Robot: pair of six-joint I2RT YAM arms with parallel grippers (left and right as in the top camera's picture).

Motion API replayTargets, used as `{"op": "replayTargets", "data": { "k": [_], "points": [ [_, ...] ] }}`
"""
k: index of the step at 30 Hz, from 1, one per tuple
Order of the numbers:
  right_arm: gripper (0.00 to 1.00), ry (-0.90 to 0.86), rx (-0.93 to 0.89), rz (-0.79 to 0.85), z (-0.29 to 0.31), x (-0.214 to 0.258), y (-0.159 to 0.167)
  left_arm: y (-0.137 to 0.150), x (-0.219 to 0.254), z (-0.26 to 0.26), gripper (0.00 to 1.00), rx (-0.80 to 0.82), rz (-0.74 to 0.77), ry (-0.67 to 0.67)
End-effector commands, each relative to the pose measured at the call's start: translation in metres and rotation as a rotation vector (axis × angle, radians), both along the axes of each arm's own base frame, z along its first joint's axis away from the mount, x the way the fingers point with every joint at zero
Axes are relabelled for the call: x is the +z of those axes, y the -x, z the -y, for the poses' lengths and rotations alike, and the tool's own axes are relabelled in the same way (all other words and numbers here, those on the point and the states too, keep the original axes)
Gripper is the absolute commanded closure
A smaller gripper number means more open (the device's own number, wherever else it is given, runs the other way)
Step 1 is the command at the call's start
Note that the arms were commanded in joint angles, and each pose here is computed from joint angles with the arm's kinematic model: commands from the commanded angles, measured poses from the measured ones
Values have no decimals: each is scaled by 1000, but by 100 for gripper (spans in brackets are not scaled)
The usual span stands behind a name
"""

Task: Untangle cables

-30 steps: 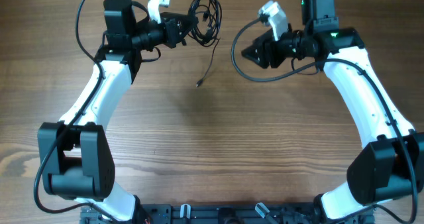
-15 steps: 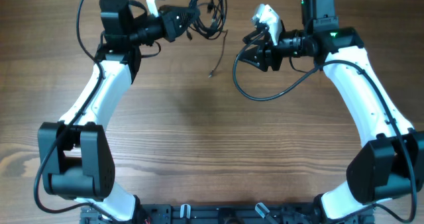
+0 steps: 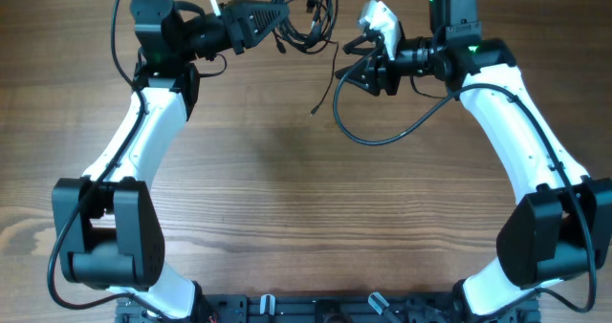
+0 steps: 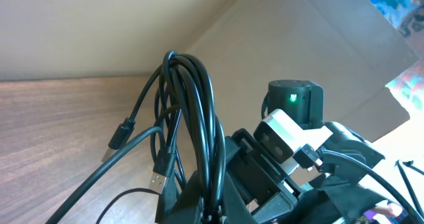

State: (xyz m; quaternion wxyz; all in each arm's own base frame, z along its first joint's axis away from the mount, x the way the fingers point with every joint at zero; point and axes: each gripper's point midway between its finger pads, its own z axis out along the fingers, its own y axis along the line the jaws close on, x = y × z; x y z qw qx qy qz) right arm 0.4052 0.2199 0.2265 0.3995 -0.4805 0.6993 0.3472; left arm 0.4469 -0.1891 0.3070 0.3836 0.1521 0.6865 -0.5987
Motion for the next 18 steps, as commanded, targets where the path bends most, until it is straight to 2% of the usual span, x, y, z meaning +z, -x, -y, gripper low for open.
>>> {"op": "replayTargets", "data": {
  "k": [1, 18],
  "points": [
    [43, -22, 19, -28, -4, -6, 1, 10, 20, 0, 96, -31, 24, 19],
    [45, -75, 18, 7, -17, -11, -21, 20, 32, 2, 96, -83, 35, 44]
  ]
}}
